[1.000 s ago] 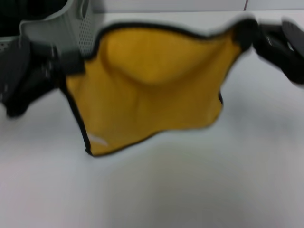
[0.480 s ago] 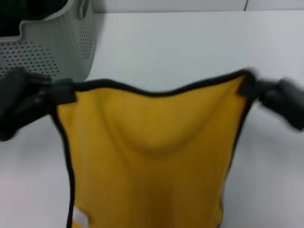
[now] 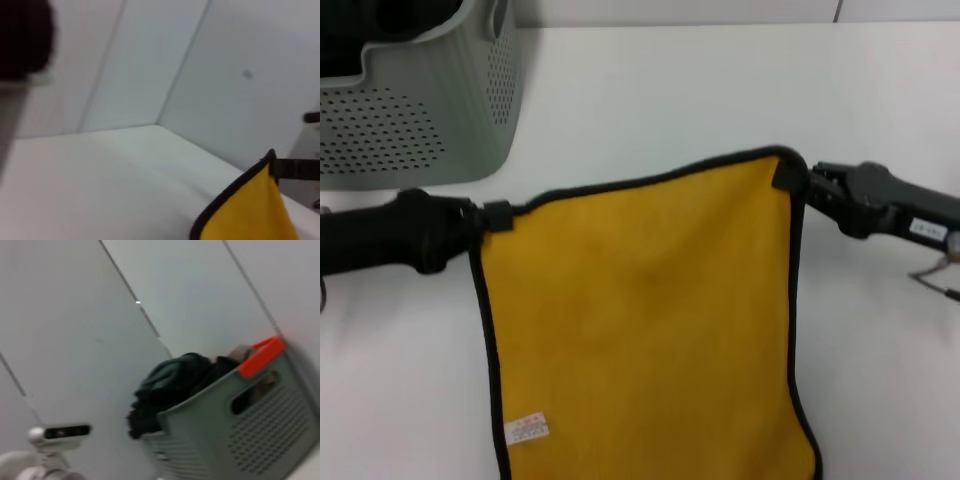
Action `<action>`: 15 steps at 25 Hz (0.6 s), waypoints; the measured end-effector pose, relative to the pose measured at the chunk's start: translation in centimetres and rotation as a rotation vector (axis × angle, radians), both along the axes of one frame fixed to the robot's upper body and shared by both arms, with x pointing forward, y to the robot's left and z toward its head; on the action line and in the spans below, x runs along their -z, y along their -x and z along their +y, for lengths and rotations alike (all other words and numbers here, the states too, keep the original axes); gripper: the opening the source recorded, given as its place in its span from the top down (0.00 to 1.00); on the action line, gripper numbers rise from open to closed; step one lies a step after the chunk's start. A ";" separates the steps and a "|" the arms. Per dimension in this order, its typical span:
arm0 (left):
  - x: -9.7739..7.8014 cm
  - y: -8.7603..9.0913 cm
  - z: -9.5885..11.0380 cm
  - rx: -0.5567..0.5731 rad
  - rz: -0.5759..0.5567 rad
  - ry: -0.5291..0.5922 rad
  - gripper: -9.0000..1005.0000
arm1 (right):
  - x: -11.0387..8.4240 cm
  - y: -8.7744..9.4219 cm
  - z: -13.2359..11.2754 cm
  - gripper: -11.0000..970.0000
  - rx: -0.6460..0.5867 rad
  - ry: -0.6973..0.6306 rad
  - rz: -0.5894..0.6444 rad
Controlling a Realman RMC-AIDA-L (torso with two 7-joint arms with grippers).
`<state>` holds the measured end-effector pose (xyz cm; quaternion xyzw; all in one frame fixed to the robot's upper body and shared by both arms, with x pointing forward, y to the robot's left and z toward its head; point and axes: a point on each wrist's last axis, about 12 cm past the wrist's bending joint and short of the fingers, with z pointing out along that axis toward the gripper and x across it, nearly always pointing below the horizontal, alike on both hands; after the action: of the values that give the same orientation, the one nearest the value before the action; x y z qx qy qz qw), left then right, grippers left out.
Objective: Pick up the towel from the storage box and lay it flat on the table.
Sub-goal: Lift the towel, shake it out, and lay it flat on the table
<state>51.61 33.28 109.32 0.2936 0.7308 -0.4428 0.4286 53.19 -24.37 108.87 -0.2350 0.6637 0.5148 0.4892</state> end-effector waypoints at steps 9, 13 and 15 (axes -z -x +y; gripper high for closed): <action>0.2 -2.5 -1.2 -0.106 -0.019 -0.033 0.93 | -0.6 -4.4 2.6 0.99 0.029 0.183 -0.024; 0.8 -3.3 -1.8 -0.149 -0.009 -0.065 0.93 | -0.7 -5.4 3.3 0.99 0.048 0.218 -0.029; 1.0 -3.4 -1.9 -0.162 -0.006 -0.070 0.93 | -0.8 -5.6 3.4 0.99 0.051 0.222 -0.032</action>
<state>55.03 31.41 108.31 0.2496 0.7660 -0.3799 0.4546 58.79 -21.00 109.68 -0.2791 0.7146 0.4216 0.4835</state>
